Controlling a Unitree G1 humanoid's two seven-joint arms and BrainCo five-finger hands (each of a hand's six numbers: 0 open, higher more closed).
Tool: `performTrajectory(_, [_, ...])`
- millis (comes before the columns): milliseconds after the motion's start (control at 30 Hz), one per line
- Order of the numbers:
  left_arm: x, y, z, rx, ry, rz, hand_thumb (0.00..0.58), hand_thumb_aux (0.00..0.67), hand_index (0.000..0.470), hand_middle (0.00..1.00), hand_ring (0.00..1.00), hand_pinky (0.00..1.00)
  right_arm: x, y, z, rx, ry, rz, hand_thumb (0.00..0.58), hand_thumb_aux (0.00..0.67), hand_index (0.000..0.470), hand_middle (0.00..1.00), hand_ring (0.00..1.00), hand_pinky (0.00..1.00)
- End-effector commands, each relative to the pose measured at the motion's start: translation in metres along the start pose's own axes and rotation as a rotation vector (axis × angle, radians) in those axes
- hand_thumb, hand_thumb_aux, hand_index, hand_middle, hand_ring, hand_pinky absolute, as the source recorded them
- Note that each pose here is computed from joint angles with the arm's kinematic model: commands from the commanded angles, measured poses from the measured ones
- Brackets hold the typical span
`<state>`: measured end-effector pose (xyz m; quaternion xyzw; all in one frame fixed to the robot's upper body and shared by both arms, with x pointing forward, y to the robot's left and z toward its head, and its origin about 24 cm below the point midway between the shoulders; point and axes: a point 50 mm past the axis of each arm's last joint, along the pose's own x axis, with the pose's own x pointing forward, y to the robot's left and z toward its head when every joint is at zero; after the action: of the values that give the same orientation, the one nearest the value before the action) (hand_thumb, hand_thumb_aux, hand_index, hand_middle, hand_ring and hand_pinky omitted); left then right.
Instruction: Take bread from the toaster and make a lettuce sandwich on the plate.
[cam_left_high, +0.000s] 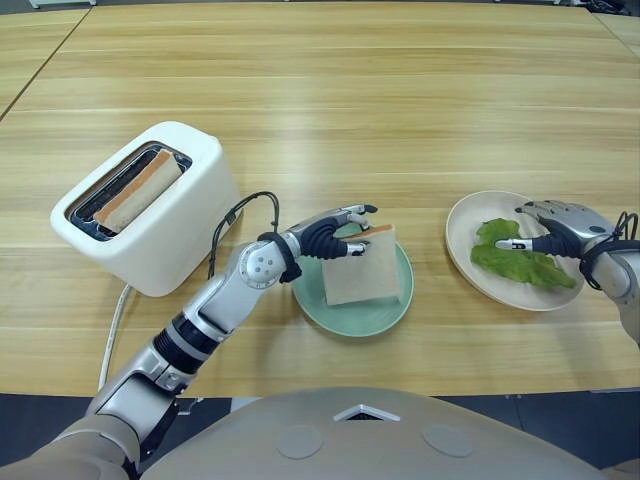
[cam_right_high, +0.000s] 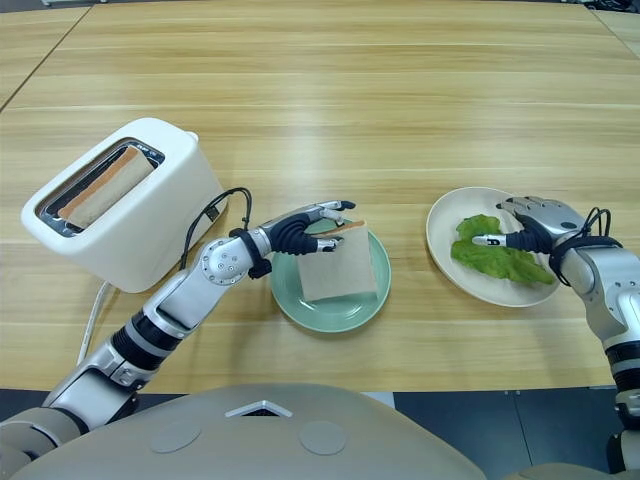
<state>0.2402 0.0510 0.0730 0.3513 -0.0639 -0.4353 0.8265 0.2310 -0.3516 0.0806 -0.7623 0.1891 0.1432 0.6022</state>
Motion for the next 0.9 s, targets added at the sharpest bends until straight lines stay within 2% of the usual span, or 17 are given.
performTrajectory(33, [0.003, 0.000, 0.003, 0.071, -0.009, 0.009, 0.040, 0.024, 0.017, 0.00, 0.00, 0.00, 0.003, 0.002, 0.001, -0.028, -0.021, 0.013, 0.000, 0.000, 0.000, 0.00, 0.00, 0.00])
performTrajectory(67, [0.003, 0.001, 0.003, 0.074, -0.011, 0.015, 0.000, 0.000, 0.000, 0.00, 0.00, 0.00, 0.003, 0.003, 0.001, -0.028, -0.025, 0.016, 0.000, 0.000, 0.000, 0.00, 0.00, 0.00])
performTrajectory(100, [0.003, 0.002, 0.004, 0.074, -0.013, 0.019, 0.000, 0.000, 0.000, 0.00, 0.00, 0.00, 0.003, 0.004, 0.001, -0.028, -0.027, 0.019, 0.230, 0.150, 0.105, 0.00, 0.00, 0.00])
performTrajectory(133, [0.002, 0.003, 0.005, 0.074, -0.018, 0.026, 0.000, 0.000, 0.000, 0.00, 0.00, 0.00, 0.003, 0.005, 0.001, -0.028, -0.029, 0.023, 0.438, 0.339, 0.238, 0.00, 0.00, 0.00])
performTrajectory(167, [0.002, 0.006, 0.007, 0.072, -0.022, 0.036, 0.000, 0.000, 0.000, 0.00, 0.00, 0.00, 0.003, 0.006, 0.001, -0.029, -0.030, 0.025, 0.456, 0.360, 0.253, 0.00, 0.00, 0.00])
performTrajectory(200, [0.001, 0.009, 0.009, 0.072, -0.027, 0.047, 0.000, 0.000, 0.000, 0.00, 0.00, 0.00, 0.004, 0.006, 0.001, -0.029, -0.031, 0.027, 0.509, 0.436, 0.306, 0.00, 0.00, 0.00])
performTrajectory(233, [0.000, 0.012, 0.011, 0.072, -0.031, 0.062, 0.000, 0.000, 0.000, 0.00, 0.00, 0.00, 0.004, 0.007, 0.001, -0.029, -0.032, 0.027, 0.536, 0.486, 0.341, 0.00, 0.00, 0.00])
performTrajectory(300, [-0.002, 0.018, 0.015, 0.074, -0.039, 0.087, 0.000, 0.000, 0.000, 0.00, 0.00, 0.00, 0.005, 0.005, 0.002, -0.033, -0.038, 0.008, 0.562, 0.552, 0.387, 0.00, 0.00, 0.00])
performTrajectory(333, [-0.003, 0.021, 0.016, 0.075, -0.044, 0.096, 0.000, 0.000, 0.000, 0.00, 0.00, 0.00, 0.004, 0.004, 0.002, -0.033, -0.037, -0.003, 0.579, 0.644, 0.452, 0.00, 0.00, 0.00])
performTrajectory(367, [-0.004, 0.024, 0.018, 0.077, -0.049, 0.104, 0.000, 0.000, 0.000, 0.00, 0.00, 0.00, 0.004, 0.002, 0.002, -0.032, -0.040, -0.016, 0.580, 0.667, 0.468, 0.00, 0.00, 0.00])
performTrajectory(467, [-0.006, 0.029, 0.020, 0.081, -0.050, 0.121, 0.000, 0.000, 0.000, 0.00, 0.00, 0.00, 0.001, -0.006, 0.004, -0.030, -0.056, -0.073, 0.580, 0.670, 0.470, 0.00, 0.00, 0.00])
performTrajectory(533, [-0.010, 0.033, 0.018, 0.084, -0.039, 0.139, 0.000, 0.000, 0.000, 0.00, 0.00, 0.00, -0.003, -0.019, 0.015, 0.002, -0.122, -0.150, 0.580, 0.670, 0.470, 0.00, 0.00, 0.00])
performTrajectory(700, [-0.027, 0.055, 0.024, 0.086, -0.051, 0.227, 0.000, 0.000, 0.000, 0.00, 0.00, 0.00, -0.025, -0.043, 0.063, 0.117, -0.405, -0.261, 0.580, 0.670, 0.470, 0.00, 0.00, 0.00])
performTrajectory(900, [-0.059, 0.100, 0.034, 0.155, -0.046, 0.380, 0.000, 0.000, 0.000, 0.00, 0.00, 0.00, -0.046, -0.039, 0.130, 0.154, -0.770, -0.165, 0.580, 0.670, 0.470, 0.00, 0.00, 0.00])
